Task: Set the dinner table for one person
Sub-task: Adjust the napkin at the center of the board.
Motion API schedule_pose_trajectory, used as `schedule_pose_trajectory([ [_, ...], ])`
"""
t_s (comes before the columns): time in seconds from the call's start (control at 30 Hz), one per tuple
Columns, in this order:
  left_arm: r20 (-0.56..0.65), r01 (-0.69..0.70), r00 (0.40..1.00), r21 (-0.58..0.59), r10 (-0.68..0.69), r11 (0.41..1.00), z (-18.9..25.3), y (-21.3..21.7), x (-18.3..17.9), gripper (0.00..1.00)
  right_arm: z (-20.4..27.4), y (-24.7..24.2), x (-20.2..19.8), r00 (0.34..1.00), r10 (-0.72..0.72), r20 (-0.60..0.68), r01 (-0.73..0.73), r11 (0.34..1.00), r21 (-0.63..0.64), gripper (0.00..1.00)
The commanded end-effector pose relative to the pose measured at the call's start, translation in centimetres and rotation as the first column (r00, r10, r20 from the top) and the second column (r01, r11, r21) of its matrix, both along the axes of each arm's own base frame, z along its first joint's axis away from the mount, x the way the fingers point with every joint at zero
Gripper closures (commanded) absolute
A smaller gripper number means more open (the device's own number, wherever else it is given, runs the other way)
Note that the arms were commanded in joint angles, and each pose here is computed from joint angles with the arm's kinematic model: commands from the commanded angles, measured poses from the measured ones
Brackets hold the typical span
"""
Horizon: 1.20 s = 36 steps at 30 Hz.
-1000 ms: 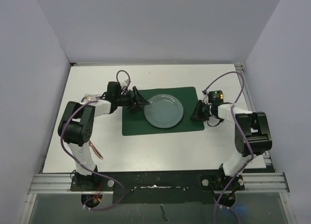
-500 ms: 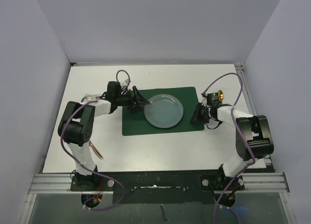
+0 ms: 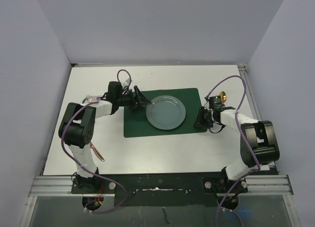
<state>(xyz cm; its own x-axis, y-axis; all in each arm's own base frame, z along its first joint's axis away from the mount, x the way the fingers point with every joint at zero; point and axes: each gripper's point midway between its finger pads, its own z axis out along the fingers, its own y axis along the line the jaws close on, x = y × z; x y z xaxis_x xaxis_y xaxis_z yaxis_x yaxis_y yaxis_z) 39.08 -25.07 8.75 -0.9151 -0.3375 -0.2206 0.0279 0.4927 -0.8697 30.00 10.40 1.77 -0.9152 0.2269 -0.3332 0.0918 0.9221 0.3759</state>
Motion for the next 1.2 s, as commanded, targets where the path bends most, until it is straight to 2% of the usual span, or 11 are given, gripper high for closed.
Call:
schedule_pose_trajectory([
  [0.0, 0.118, 0.010, 0.993, -0.046, -0.005, 0.999, 3.5, -0.3, 1.5, 0.27, 2.3, -1.1, 1.8, 0.998, -0.016, 0.068, 0.021, 0.997, -0.076, 0.71],
  [0.13, 0.111, 0.009, 0.994, -0.045, -0.004, 0.999, 3.2, -0.2, 1.4, 0.27, 4.1, -1.8, 3.4, 0.993, -0.024, 0.113, 0.036, 0.993, -0.110, 0.52],
  [0.17, 0.108, 0.009, 0.994, -0.044, -0.004, 0.999, 3.1, -0.2, 1.4, 0.27, 4.6, -2.0, 3.7, 0.992, -0.028, 0.126, 0.042, 0.993, -0.114, 0.51],
  [0.4, 0.113, 0.011, 0.994, -0.047, -0.005, 0.999, 3.3, -0.2, 1.3, 0.27, 5.3, -4.6, 5.8, 0.983, -0.080, 0.167, 0.099, 0.989, -0.111, 0.51],
  [0.57, 0.116, 0.011, 0.993, -0.046, -0.005, 0.999, 3.5, 0.0, 1.3, 0.27, 3.9, -5.7, 6.7, 0.985, -0.098, 0.140, 0.114, 0.988, -0.105, 0.51],
  [0.97, 0.111, -0.005, 0.994, -0.042, 0.009, 0.999, 3.4, 0.7, 1.4, 0.27, 1.1, -5.0, 6.1, 0.991, -0.097, 0.091, 0.102, 0.993, -0.054, 0.52],
  [1.17, 0.099, -0.009, 0.995, -0.039, 0.013, 0.999, 2.9, 0.9, 1.4, 0.27, 0.2, -4.7, 5.5, 0.993, -0.094, 0.070, 0.097, 0.995, -0.036, 0.55],
])
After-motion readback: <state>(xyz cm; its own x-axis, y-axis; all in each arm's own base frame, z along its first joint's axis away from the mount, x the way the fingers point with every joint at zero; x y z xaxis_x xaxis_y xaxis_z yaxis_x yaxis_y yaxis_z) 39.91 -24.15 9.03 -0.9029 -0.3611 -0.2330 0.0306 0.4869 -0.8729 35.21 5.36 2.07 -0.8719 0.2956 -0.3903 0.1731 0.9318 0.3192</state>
